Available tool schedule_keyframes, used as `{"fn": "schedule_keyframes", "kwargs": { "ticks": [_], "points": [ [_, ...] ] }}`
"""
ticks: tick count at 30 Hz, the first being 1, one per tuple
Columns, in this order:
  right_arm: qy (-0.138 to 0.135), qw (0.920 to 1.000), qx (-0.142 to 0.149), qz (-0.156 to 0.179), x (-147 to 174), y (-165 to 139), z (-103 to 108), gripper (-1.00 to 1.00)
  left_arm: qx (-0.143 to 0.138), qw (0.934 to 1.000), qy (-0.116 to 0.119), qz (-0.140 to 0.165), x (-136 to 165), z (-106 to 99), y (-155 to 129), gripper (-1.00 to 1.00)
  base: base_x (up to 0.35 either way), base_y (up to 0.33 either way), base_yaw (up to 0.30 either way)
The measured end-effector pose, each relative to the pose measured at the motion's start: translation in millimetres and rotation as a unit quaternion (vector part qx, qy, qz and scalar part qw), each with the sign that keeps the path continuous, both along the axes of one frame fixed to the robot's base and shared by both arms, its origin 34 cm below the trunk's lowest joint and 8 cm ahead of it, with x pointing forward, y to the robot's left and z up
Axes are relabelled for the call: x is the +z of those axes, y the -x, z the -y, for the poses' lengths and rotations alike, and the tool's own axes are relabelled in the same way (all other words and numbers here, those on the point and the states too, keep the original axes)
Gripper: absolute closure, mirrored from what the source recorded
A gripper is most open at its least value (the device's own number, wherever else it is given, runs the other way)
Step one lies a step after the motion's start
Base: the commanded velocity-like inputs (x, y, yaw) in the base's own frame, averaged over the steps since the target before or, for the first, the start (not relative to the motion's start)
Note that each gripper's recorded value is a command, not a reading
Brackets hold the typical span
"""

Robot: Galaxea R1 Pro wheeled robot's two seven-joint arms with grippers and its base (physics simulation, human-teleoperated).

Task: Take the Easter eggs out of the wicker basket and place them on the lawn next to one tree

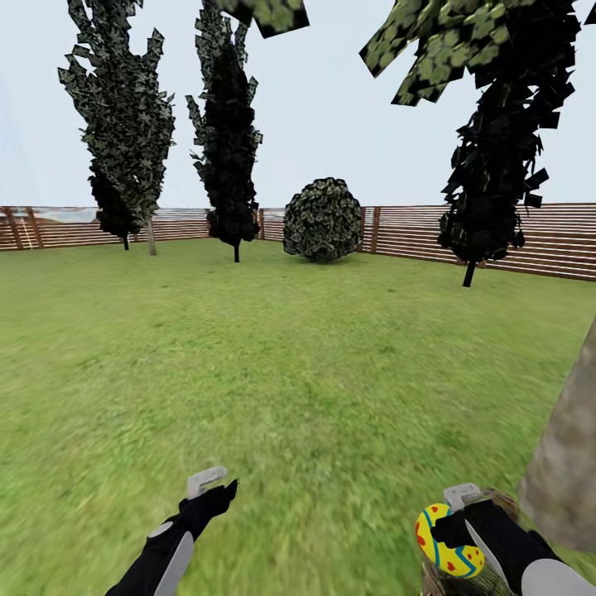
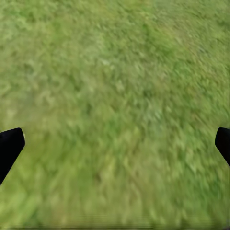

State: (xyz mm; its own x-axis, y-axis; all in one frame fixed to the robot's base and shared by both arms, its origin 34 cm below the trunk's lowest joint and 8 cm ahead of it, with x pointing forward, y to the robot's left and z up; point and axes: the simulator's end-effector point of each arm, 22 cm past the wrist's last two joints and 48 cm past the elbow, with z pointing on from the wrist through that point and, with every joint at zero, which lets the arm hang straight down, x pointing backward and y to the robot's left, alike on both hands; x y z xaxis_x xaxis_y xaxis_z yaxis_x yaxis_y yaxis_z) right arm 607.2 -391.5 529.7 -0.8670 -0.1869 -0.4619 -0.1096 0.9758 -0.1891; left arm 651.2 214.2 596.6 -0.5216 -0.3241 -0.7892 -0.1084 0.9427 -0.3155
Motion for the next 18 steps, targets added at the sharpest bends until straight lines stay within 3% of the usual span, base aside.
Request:
{"fn": "schedule_keyframes", "kwargs": {
  "ticks": [18],
  "points": [
    [-0.001, 0.9998, 0.006, 0.020, 4.5, -7.8, -1.9, 1.00, 0.001, 1.0000, 0.001, -0.002, -2.1, -0.8, 1.1, -1.00, -0.092, 0.328, 0.000]
  ]
}}
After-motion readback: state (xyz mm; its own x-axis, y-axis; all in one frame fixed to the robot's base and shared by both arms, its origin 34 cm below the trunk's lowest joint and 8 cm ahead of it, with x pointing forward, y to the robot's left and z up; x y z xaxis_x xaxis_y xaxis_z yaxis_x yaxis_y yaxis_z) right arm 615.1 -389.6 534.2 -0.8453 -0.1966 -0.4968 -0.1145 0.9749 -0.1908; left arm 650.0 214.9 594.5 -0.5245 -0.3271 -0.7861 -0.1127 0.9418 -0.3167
